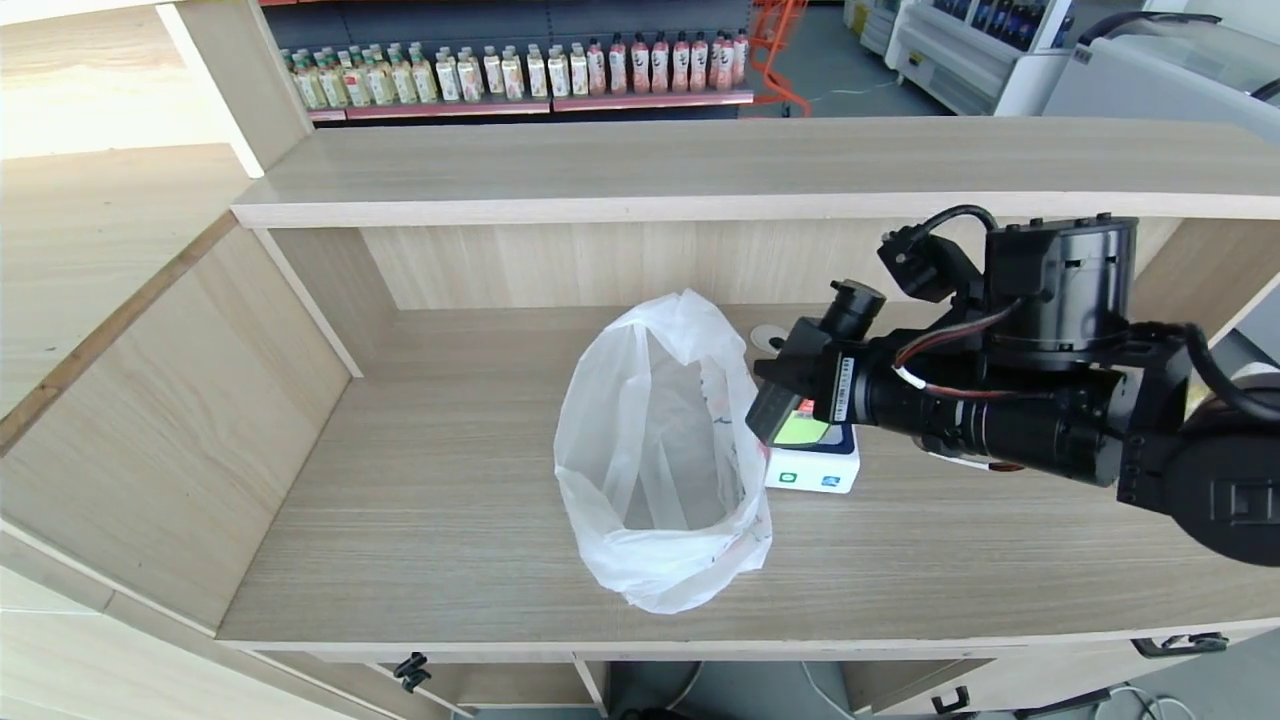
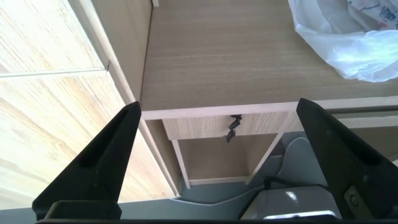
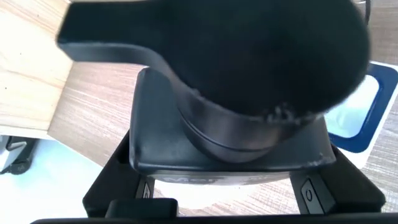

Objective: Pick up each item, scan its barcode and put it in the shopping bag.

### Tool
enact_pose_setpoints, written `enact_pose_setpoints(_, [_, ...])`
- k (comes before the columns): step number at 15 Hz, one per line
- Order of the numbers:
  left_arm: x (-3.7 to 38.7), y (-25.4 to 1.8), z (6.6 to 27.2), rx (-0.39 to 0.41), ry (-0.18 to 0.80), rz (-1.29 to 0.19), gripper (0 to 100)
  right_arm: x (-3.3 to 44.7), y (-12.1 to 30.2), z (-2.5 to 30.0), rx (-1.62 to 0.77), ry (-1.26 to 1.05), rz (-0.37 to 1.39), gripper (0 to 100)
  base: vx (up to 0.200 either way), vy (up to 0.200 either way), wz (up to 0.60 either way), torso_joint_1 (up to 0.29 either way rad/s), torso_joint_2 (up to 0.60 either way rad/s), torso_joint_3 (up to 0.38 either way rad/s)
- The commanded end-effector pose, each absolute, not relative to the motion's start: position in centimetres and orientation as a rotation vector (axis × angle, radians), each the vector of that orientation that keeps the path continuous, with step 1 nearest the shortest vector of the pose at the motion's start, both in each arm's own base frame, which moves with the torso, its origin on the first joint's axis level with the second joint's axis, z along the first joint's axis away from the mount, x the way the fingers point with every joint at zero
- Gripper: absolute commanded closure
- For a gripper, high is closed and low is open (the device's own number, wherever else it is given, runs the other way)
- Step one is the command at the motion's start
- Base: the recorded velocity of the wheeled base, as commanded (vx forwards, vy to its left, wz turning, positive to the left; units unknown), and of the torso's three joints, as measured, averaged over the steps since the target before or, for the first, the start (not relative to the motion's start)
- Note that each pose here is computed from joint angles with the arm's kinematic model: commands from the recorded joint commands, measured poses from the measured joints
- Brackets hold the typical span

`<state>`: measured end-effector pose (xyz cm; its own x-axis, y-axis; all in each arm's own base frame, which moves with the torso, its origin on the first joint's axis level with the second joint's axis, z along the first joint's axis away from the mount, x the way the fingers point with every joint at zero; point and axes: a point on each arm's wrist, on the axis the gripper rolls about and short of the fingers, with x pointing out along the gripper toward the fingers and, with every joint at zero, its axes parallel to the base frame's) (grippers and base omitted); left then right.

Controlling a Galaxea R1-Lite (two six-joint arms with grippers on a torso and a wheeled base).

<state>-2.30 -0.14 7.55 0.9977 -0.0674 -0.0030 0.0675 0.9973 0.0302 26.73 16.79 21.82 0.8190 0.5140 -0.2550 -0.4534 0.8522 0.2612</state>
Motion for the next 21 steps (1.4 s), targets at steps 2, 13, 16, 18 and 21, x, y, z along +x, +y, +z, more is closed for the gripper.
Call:
enact_pose_setpoints(2, [-2.3,-0.1,7.5,0.031,0.004,-0.068,0,29.1,18.3,20.2,0.183,0.360,0.510,100,0.000,0.000,0.00,0.000,0.00,0.000])
enact_pose_setpoints(13, [-2.3,-0.1,7.5,0.031,0.004,-0.068,0,34.6,24.6,10.8,-0.068,0.299,0.728,100,0.000,0.000,0.00,0.000,0.00,0.000])
enact_pose_setpoints(16, [-2.3,-0.1,7.5,0.031,0.004,-0.068,0,34.9,25.7,9.1,-0.158,0.256,0.782,100,0.000,0.000,0.00,0.000,0.00,0.000])
enact_pose_setpoints(18, [-2.3,-0.1,7.5,0.031,0.004,-0.068,0,35.2,26.0,8.4,-0.198,0.233,0.793,100,0.000,0.000,0.00,0.000,0.00,0.000])
enact_pose_setpoints(21, [-2.3,-0.1,7.5,0.031,0.004,-0.068,0,35.6,26.3,8.3,-0.240,0.205,0.798,0,0.000,0.000,0.00,0.000,0.00,0.000])
